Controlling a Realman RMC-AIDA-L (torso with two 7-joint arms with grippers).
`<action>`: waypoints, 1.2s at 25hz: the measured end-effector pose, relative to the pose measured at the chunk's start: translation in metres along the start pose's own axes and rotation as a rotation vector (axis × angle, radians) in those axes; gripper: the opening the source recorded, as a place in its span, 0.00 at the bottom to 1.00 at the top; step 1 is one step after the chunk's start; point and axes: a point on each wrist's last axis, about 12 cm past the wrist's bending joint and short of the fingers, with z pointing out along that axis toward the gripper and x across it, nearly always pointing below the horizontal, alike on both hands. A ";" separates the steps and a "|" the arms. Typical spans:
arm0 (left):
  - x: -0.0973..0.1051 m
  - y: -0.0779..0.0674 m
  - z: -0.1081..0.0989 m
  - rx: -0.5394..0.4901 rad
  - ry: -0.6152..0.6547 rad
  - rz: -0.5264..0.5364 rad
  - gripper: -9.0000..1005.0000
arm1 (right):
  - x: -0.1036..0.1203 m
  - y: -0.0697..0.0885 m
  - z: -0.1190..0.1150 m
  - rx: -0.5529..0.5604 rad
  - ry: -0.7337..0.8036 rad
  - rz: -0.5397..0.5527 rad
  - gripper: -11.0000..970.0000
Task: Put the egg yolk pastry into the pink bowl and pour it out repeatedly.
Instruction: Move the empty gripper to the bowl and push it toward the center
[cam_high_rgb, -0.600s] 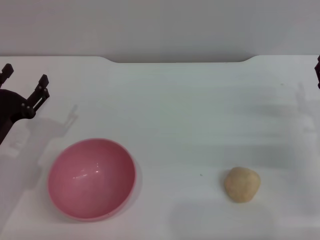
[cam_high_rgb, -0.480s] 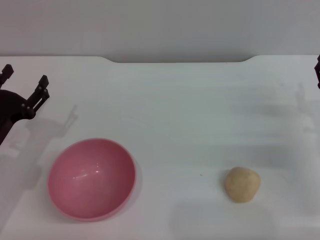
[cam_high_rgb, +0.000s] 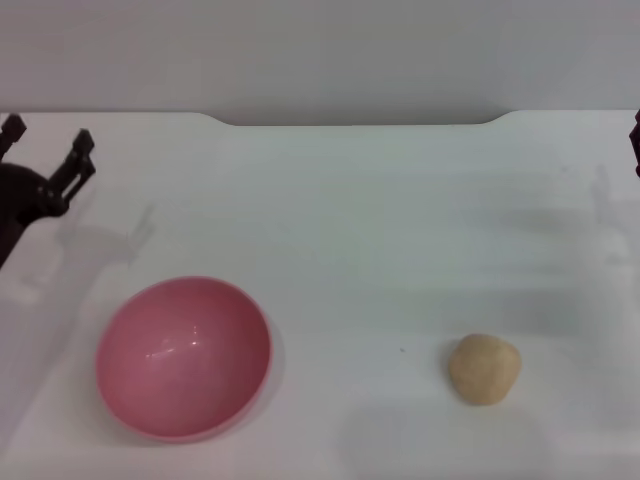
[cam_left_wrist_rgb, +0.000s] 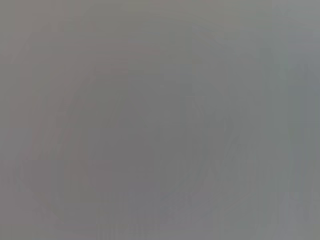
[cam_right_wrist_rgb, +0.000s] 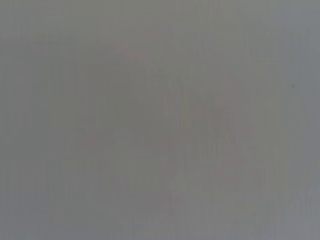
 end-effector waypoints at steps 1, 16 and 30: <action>-0.003 0.002 0.005 0.000 -0.010 -0.052 0.80 | 0.000 0.000 0.000 0.000 0.000 0.003 0.53; -0.092 0.050 0.113 0.121 0.205 -0.403 0.80 | 0.000 -0.002 -0.001 0.005 -0.002 0.023 0.53; -0.202 0.017 0.097 0.394 0.936 -0.134 0.80 | 0.000 -0.003 -0.001 0.005 -0.002 0.020 0.53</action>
